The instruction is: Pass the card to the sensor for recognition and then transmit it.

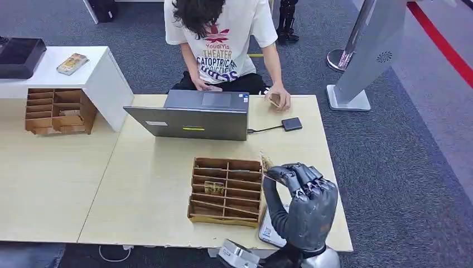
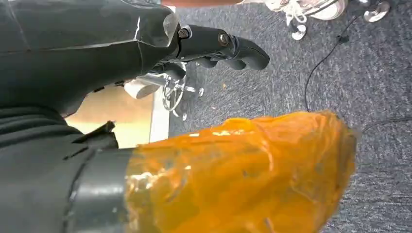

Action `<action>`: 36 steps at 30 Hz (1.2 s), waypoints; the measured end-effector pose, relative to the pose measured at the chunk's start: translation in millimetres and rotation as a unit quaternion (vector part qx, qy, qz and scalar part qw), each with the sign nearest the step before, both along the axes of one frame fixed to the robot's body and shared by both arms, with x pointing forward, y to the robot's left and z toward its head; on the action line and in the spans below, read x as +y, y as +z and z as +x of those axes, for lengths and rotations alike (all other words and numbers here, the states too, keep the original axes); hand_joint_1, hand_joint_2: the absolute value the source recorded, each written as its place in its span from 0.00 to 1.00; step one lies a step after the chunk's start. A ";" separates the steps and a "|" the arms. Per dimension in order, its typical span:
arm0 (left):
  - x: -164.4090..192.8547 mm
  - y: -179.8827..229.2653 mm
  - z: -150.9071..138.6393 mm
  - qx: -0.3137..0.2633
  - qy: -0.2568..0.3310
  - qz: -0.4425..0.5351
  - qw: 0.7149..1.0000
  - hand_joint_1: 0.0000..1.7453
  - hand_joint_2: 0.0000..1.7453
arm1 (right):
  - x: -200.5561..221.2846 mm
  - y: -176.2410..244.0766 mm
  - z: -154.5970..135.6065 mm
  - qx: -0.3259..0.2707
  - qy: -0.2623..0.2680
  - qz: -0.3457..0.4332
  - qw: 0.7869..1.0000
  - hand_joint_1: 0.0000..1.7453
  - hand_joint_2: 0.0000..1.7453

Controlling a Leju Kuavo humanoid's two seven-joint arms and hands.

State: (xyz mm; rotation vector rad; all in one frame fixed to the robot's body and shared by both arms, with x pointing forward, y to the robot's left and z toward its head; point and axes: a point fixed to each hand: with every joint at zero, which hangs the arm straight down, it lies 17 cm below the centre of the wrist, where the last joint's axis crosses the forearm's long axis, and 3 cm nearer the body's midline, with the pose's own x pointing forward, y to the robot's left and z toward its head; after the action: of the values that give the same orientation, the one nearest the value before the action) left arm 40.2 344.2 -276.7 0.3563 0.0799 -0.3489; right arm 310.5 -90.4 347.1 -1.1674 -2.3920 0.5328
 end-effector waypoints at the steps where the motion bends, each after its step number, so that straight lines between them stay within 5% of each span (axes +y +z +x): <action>1: 0.2 0.1 0.9 0.000 -0.003 0.000 1.000 0.00 0.00 | -0.5 7.6 -3.5 -0.015 0.002 -0.002 1.000 1.00 1.00; 15: 2.9 2.1 21.7 -0.014 -0.046 0.005 0.999 0.00 0.00 | 1.2 44.8 9.1 -0.091 -0.027 -0.044 0.994 1.00 1.00; 36: -4.3 5.1 52.2 -0.038 -0.108 0.005 0.993 0.00 0.00 | 4.2 -8.9 172.9 -0.016 -0.101 -0.205 0.973 1.00 1.00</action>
State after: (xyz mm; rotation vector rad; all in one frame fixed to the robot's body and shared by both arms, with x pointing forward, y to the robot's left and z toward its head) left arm 92.4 339.9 -271.5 0.3884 -0.0325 -0.5487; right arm 483.4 -86.2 338.2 -1.5805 -2.2133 0.9749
